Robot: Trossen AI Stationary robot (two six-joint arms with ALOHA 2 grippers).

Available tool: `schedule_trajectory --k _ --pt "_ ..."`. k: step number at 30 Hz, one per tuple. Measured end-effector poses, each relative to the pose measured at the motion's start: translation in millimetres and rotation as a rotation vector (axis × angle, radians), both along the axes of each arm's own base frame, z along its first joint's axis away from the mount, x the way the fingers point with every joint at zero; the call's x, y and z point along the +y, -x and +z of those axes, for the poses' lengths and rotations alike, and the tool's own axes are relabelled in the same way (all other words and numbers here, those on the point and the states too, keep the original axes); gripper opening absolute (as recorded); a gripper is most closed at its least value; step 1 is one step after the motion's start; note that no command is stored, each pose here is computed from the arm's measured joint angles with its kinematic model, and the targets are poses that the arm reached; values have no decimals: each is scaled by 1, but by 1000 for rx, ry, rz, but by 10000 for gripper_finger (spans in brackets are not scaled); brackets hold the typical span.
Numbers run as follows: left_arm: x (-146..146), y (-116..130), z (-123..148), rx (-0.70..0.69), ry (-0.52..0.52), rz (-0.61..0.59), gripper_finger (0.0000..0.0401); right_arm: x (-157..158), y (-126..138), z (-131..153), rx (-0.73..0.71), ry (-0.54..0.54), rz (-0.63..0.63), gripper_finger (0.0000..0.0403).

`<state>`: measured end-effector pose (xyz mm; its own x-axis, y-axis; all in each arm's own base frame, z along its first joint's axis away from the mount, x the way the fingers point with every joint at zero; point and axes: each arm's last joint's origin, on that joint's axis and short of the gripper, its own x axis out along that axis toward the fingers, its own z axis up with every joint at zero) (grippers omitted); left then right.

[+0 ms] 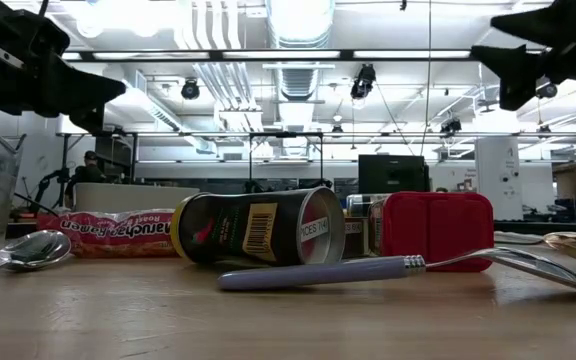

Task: Pick & Place Food Item
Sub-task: Put the yellow noodle pack into the transparent bin

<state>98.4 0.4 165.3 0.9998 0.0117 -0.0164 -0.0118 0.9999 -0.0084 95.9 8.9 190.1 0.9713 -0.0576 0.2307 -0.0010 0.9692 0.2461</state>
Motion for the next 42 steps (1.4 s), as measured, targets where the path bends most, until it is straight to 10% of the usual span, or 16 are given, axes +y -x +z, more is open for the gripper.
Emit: schedule_trajectory --k 12,30,42 --pt "0 0 0 0 0 0 0 -8 -11 3 120 -18 -240 210" --pt "0 0 0 0 0 0 0 -2 -67 70 397 85 -250 210" --pt "0 0 0 0 0 0 0 -32 -120 83 846 -288 -601 210"
